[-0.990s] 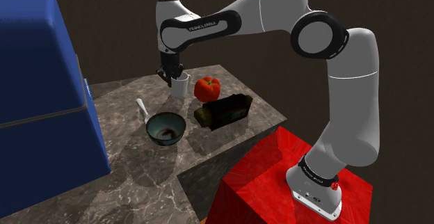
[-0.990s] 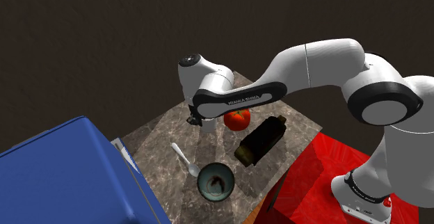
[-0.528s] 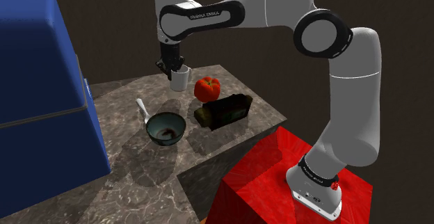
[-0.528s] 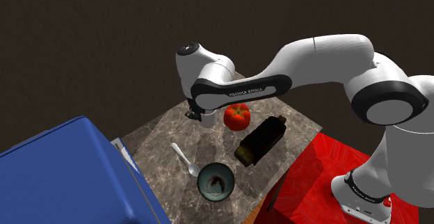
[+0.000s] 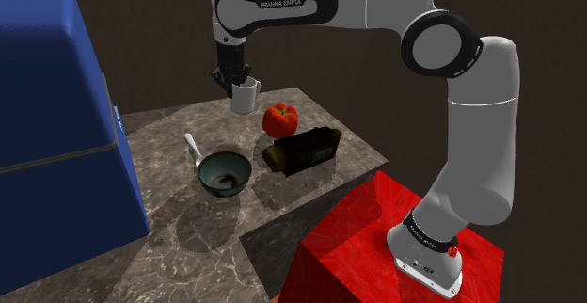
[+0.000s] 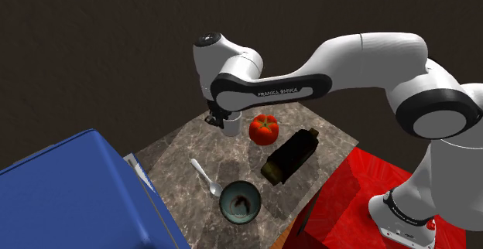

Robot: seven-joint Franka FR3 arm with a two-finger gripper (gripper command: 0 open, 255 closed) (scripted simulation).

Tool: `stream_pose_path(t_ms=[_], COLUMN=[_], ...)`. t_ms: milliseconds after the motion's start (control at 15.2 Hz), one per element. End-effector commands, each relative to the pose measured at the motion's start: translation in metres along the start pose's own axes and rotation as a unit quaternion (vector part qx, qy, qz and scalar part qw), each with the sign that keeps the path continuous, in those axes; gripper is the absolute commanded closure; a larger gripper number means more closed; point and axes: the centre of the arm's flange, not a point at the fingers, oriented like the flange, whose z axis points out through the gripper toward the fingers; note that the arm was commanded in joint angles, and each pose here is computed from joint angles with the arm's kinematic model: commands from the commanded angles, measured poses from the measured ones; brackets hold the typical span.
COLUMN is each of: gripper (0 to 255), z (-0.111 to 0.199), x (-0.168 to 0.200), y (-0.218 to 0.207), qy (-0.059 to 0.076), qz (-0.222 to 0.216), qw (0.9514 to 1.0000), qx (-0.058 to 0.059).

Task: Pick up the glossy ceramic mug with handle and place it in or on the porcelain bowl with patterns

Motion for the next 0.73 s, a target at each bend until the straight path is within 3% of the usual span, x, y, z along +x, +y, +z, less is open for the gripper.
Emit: stream_pose_path(t_ms=[0,660], gripper=[255,255], z=[-0.012,-0.063], x=[0.0,-0.001], y=[0.0,0.002], qy=[0.0,0.0], qz=[0.0,0.0], qw=[1.0,1.0], qx=[0.0,0.0])
